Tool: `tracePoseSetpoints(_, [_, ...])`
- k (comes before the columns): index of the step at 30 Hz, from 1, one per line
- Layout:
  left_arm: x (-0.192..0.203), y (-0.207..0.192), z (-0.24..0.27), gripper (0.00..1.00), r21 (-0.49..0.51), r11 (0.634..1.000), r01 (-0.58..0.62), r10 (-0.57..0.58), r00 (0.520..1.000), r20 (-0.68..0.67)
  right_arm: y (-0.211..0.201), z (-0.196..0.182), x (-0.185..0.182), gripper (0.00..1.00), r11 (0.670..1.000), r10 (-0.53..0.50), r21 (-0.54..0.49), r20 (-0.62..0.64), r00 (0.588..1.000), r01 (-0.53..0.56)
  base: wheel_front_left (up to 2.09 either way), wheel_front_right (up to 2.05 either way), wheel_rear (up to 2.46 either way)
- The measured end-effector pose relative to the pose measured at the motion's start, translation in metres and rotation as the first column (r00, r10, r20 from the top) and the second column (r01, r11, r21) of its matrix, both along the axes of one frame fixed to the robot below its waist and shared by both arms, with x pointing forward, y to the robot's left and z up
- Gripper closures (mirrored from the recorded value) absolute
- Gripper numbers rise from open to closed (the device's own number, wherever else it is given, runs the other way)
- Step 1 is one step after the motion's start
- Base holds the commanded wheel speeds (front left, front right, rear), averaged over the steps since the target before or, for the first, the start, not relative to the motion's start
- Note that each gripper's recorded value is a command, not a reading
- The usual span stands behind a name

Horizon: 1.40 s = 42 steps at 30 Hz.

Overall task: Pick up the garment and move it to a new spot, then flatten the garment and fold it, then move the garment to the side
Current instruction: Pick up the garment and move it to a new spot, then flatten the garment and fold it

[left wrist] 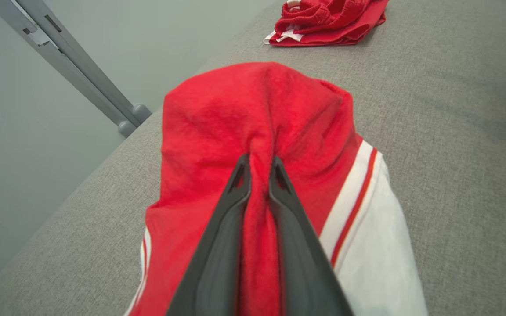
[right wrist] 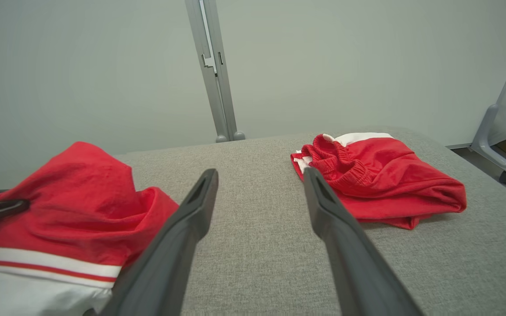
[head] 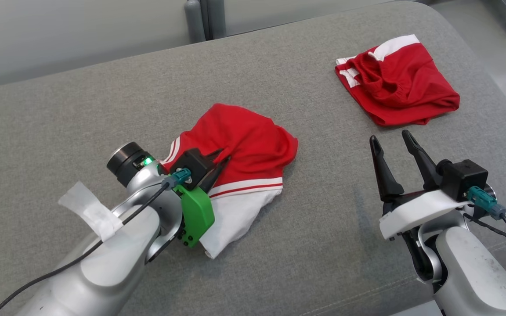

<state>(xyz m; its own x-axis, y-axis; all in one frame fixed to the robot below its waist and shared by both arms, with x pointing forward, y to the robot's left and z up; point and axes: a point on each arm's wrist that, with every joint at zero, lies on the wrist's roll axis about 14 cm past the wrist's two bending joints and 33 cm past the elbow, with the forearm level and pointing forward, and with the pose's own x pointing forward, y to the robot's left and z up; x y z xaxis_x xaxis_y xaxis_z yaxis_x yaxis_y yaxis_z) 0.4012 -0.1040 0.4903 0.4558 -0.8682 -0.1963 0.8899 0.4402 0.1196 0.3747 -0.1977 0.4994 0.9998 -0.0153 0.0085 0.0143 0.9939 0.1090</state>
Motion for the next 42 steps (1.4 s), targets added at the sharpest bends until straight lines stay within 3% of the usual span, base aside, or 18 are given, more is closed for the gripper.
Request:
tracePoseSetpoints(1, [0.002,0.001,-0.004,0.64,0.001,1.0,-0.005,0.005,1.0,-0.007,-0.001,-0.002,0.0,0.0,1.0,0.0,0.0,-0.005,1.0,0.0,0.0,0.0,0.0])
tracePoseSetpoints(2, [0.004,0.001,-0.007,0.21,0.0,1.0,-0.012,0.012,1.0,-0.01,-0.002,-0.003,-0.001,0.0,1.0,-0.003,-0.001,-0.01,1.0,0.003,0.0,0.0,0.0])
tracePoseSetpoints(3, [0.006,0.002,-0.01,0.0,0.001,1.0,-0.02,0.02,1.0,-0.014,-0.003,-0.005,-0.001,0.0,1.0,-0.006,-0.003,-0.016,1.0,0.006,0.0,0.0,0.0])
tracePoseSetpoints(10, [0.008,0.003,-0.01,0.0,-0.038,0.998,-0.059,0.058,0.998,-0.01,-0.007,-0.008,-0.002,0.0,1.0,-0.013,-0.009,-0.027,1.0,0.012,0.0,0.0,0.0])
tracePoseSetpoints(14, [0.008,0.002,0.017,0.0,-0.151,0.983,-0.1,0.102,0.995,0.008,-0.004,-0.004,0.001,0.0,1.0,0.001,-0.013,-0.014,1.0,-0.001,0.0,0.0,0.0])
tracePoseSetpoints(20, [-0.007,0.018,0.01,0.0,-0.209,0.957,-0.2,0.184,0.979,-0.091,0.003,-0.002,0.001,0.0,1.0,0.025,-0.005,-0.008,1.0,-0.025,0.0,0.0,0.0])
tracePoseSetpoints(25, [-0.02,0.04,-0.011,0.0,-0.209,0.926,-0.314,0.27,0.938,-0.216,0.014,-0.009,-0.004,0.0,0.998,0.055,0.002,-0.023,0.998,-0.055,0.0,0.0,0.0])
tracePoseSetpoints(31, [-0.022,0.078,-0.021,0.0,-0.269,0.795,-0.544,0.412,0.809,-0.42,0.04,0.0,-0.005,0.0,0.992,0.124,0.011,0.006,0.992,-0.124,0.0,0.0,0.0])
tracePoseSetpoints(34, [-0.024,0.089,-0.027,0.0,-0.269,0.754,-0.599,0.438,0.765,-0.472,0.045,0.004,-0.006,0.0,0.99,0.138,0.015,0.019,0.99,-0.138,0.0,0.0,0.0])
tracePoseSetpoints(42, [-0.029,0.077,-0.037,0.0,-0.264,0.758,-0.596,0.402,0.746,-0.531,0.028,0.003,-0.013,0.0,0.996,0.091,0.008,0.014,0.996,-0.091,0.0,0.0,0.0])
